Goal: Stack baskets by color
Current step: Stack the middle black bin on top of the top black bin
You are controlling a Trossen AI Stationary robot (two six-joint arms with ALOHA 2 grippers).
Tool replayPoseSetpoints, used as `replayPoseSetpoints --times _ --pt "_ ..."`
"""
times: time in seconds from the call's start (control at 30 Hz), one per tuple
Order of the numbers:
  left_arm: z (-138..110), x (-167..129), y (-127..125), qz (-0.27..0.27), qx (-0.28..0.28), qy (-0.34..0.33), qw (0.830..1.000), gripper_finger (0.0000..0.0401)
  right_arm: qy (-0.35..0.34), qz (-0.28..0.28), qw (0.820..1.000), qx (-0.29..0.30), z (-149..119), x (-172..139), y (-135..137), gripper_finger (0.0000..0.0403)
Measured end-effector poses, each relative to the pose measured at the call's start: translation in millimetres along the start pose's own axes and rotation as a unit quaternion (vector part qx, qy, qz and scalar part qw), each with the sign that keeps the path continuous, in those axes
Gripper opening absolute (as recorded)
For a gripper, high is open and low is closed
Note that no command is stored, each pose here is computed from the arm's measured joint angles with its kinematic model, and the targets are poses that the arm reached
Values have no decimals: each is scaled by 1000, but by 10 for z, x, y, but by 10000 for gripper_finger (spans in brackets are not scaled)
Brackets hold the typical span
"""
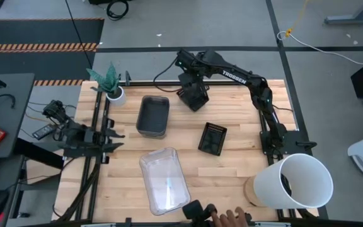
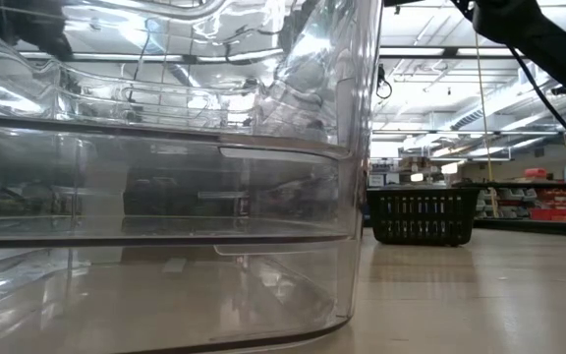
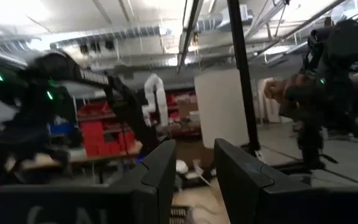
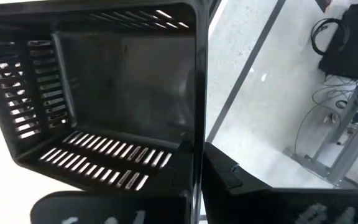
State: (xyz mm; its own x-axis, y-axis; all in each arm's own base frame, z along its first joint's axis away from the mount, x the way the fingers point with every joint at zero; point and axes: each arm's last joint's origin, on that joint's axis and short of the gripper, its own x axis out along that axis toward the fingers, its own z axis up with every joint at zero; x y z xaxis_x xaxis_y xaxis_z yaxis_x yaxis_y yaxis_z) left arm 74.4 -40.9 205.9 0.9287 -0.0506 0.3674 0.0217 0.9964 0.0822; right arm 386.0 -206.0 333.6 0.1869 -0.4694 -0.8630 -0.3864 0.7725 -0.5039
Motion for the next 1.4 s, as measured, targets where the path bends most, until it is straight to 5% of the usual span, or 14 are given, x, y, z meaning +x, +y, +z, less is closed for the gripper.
replayPoseSetpoints --times 0.33,0.7,1.13,1.4 --pt "-113 -6 -37 -14 -56 52 997 117 24 2 999 -22 -14 83 31 13" --pt "-271 -37 -30 59 -130 127 982 117 22 11 998 -49 68 299 130 13" --pt "-274 -38 -31 59 -125 129 982 117 -15 88 995 -48 194 470 389 15" --pt "-273 -37 -31 58 -124 128 982 117 -28 150 988 34 238 594 560 35"
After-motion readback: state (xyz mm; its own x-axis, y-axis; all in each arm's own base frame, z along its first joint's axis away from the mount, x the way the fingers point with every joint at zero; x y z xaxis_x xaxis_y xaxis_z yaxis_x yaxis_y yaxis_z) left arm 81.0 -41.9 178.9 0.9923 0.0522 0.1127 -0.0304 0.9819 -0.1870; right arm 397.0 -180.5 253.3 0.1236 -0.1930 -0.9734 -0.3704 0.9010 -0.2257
